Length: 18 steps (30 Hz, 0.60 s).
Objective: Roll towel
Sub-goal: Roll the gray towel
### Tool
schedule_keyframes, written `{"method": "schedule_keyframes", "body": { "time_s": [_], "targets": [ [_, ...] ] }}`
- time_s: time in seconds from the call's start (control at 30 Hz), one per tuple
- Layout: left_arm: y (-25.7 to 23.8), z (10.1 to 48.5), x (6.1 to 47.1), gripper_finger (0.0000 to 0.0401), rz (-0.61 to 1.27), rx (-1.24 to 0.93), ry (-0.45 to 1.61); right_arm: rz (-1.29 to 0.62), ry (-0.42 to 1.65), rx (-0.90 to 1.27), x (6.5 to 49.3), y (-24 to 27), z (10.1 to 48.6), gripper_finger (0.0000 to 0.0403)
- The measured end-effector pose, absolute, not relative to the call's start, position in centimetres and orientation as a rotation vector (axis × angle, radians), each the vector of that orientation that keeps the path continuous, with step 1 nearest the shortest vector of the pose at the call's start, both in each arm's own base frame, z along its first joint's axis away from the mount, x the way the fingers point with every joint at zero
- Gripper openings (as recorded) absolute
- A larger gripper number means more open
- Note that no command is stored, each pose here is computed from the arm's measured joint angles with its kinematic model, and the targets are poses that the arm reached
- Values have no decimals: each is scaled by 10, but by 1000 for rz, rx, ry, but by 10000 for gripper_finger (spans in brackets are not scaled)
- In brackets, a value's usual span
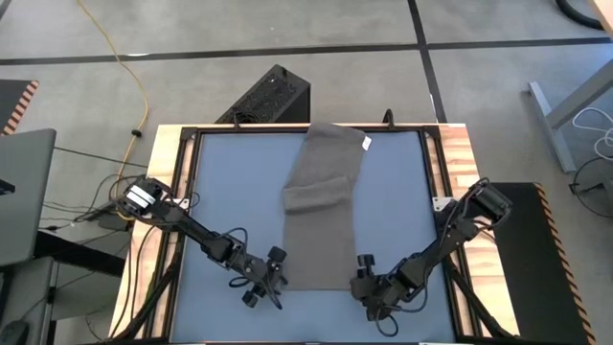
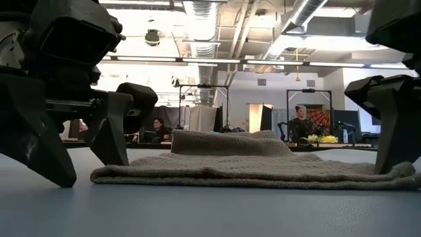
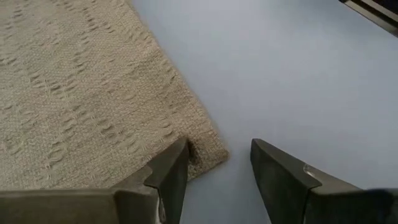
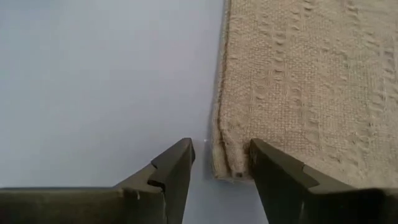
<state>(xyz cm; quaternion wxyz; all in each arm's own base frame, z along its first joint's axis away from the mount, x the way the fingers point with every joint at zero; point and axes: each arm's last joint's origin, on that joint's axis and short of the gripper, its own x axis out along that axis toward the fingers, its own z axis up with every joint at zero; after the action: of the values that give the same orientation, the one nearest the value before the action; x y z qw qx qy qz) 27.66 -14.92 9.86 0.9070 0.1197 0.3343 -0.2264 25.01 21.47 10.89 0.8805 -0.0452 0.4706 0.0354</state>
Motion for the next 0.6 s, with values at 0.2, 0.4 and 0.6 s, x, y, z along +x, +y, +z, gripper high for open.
{"method": "schedule_keyframes", "body": {
  "time_s": [0.2, 0.4, 0.6],
  "targets": [
    [-147, 98, 277, 119, -423, 168, 718, 16, 1003, -22, 249, 214, 103, 163],
    [-143, 98, 279, 40, -404, 75, 741, -24, 1011, 49, 248, 214, 103, 79],
    [-137, 99, 283, 6, -539, -123, 793, -13, 992, 170, 245, 215, 122, 32]
  ]
}}
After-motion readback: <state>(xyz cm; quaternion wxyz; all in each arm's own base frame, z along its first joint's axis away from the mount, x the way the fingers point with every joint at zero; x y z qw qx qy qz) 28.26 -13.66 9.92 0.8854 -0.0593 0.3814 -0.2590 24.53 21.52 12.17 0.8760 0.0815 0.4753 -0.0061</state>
